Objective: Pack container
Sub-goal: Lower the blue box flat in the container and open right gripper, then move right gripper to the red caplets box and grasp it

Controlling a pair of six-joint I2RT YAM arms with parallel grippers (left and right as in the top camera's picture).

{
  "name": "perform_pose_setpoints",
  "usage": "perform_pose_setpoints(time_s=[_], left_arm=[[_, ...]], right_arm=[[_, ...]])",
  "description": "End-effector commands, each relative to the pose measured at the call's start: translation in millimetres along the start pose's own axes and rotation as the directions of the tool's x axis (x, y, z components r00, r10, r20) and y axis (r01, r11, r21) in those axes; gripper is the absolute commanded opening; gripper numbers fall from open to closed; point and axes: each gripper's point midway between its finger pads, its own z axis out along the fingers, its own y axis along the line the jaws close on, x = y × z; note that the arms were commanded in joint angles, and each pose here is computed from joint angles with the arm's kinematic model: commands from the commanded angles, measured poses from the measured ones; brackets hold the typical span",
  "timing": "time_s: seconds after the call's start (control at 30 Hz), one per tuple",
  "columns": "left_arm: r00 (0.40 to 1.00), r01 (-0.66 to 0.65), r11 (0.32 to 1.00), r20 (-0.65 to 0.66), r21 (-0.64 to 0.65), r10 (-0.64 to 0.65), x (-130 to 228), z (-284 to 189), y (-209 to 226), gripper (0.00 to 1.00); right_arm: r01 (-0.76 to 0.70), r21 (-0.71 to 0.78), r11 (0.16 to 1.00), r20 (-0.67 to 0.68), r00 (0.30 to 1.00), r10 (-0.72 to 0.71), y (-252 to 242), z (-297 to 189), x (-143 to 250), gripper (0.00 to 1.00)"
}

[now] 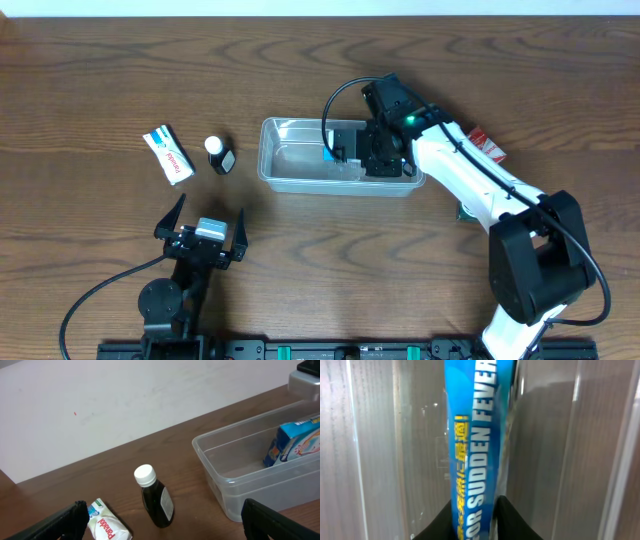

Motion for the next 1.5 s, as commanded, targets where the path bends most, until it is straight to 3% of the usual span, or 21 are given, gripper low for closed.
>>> perform_pose_setpoints(time_s=[0.0, 0.6, 0.9, 0.93, 1.0, 1.07, 1.13, 1.27, 1.37, 1.47], left_arm=[[0.999, 0.011, 1.0, -0.041, 0.015, -0.011, 15, 1, -5, 0.98], [0.999, 0.011, 1.0, -0.041, 0.015, -0.011, 15, 1, -5, 0.98], [0.999, 0.011, 1.0, -0.041, 0.015, -0.011, 15, 1, -5, 0.98], [0.999, 0.011, 1.0, -0.041, 0.015, -0.011, 15, 1, -5, 0.98], [0.999, 0.011, 1.0, -0.041, 0.015, -0.011, 15, 1, -5, 0.98], [0.999, 0.011, 1.0, -0.041, 0.015, -0.011, 15, 1, -5, 0.98], [0.999, 0.011, 1.0, -0.041, 0.015, -0.011, 15, 1, -5, 0.98], [0.999, 0.012, 1.0, -0.041, 0.015, -0.011, 15, 1, -5, 0.98], [0.999, 0.011, 1.0, -0.041, 0.015, -0.011, 15, 1, -5, 0.98], [0.999, 0.011, 1.0, -0.041, 0.015, -0.011, 15, 1, -5, 0.98]], right_arm=[[0.019, -0.024, 1.0, -0.006, 1.0, -0.019, 9, 3, -4, 0.27], [-0.061, 0.129, 0.99, 0.121, 0.992, 0.045, -6, -79, -31, 0.45], [-0.129, 0.011, 0.992, 0.284, 0.951, 0.121, 11, -91, -60, 0.57], [-0.131, -0.014, 0.991, 0.312, 0.941, 0.129, 14, -92, -65, 0.61], [-0.131, -0.075, 0.989, 0.383, 0.912, 0.149, 22, -97, -79, 0.8], [-0.155, -0.127, 0.98, 0.433, 0.88, 0.195, 25, -102, -90, 0.88], [-0.196, -0.151, 0.969, 0.447, 0.861, 0.244, 24, -105, -94, 0.85], [-0.269, -0.132, 0.954, 0.412, 0.86, 0.3, 16, -101, -87, 0.59], [-0.388, -0.082, 0.918, 0.351, 0.851, 0.391, 1, -97, -68, 0.58], [-0.584, -0.007, 0.811, 0.298, 0.773, 0.56, -23, -98, -39, 0.63]])
